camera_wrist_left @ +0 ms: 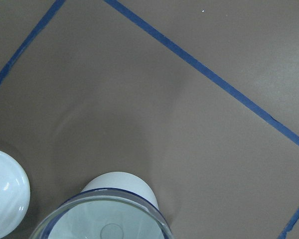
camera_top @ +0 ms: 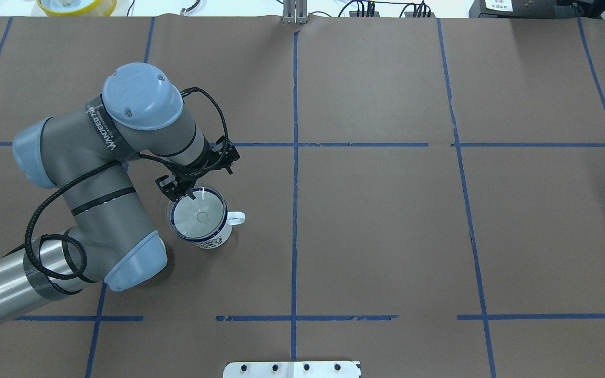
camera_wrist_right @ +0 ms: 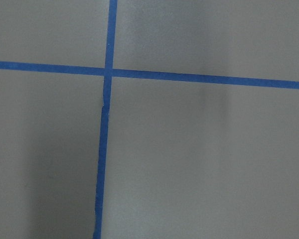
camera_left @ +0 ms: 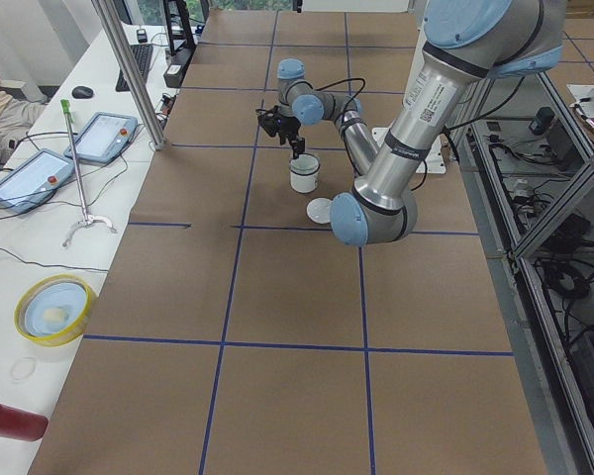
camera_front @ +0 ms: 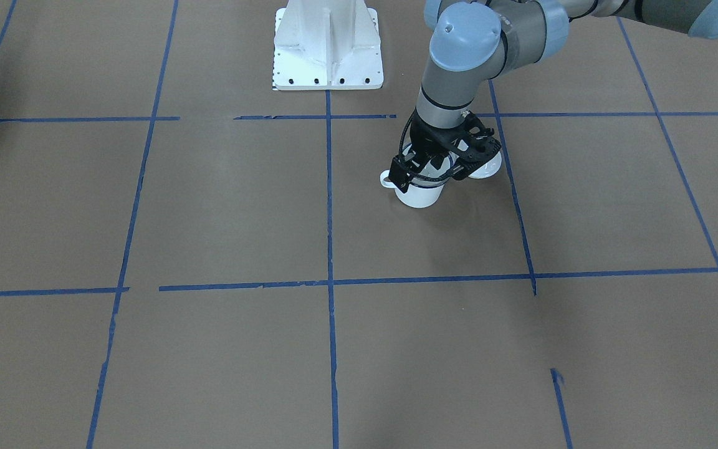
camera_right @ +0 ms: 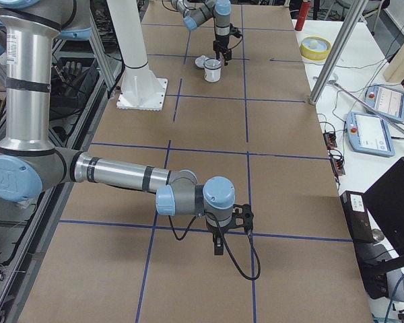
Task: Remove funnel from cup
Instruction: 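Move the left gripper over the clear funnel in the white mug, then close the left gripper on the funnel's stem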
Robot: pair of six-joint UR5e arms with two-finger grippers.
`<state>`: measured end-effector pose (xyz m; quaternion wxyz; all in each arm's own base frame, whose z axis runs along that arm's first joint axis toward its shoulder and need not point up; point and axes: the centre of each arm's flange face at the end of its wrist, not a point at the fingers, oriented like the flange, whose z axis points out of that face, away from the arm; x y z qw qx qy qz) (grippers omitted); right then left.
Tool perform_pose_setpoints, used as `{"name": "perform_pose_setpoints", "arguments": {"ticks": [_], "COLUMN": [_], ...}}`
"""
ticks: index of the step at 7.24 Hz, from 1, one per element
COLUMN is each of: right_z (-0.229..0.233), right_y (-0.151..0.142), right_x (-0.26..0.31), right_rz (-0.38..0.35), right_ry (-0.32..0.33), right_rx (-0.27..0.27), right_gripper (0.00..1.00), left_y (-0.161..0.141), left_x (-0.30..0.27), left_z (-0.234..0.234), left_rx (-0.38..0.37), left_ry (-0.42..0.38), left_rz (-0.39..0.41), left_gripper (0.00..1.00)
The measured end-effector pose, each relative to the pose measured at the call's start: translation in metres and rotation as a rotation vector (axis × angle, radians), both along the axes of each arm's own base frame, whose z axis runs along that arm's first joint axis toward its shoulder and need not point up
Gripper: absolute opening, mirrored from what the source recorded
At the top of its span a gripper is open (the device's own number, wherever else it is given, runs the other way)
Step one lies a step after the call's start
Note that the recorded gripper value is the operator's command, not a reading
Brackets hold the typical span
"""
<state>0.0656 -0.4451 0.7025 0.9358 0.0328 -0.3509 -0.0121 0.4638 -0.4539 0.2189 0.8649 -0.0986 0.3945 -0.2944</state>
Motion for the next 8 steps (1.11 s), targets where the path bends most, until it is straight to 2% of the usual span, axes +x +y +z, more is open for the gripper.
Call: {"name": "perform_pose_setpoints", "arguments": {"ticks": [2, 3, 4, 5, 8], "right_z": [0.0, 0.0, 0.0, 0.0, 0.0], "right_y": [0.0, 0.0, 0.0, 0.0, 0.0], "right_x": [0.0, 0.0, 0.0, 0.0, 0.0], "right_rz": [0.0, 0.0, 0.0, 0.0, 0.0], "right_ry": [-0.001, -0.001, 0.0, -0.001, -0.001], "right_rx": [-0.001, -0.001, -0.001, -0.001, 0.0], "right_gripper": [1.0, 1.0, 1.0, 1.0, 1.0], "left_y": [0.003, 0.004, 0.005, 0.006, 0.01], "left_x": [0.007, 0.009, 0.01, 0.011, 0.01], "left_z": [0.001, 0.001, 0.002, 0.002, -0.011], "left_rx": [-0.003, -0.004, -0.007, -0.012, -0.016], "left_ry": [-0.002, -0.003, -0.003, -0.003, 0.002], "left_rz": [0.007, 0.009, 0.01, 0.007, 0.003], "left_gripper": [0.49, 0.37, 0.14, 0.0, 0.0]}}
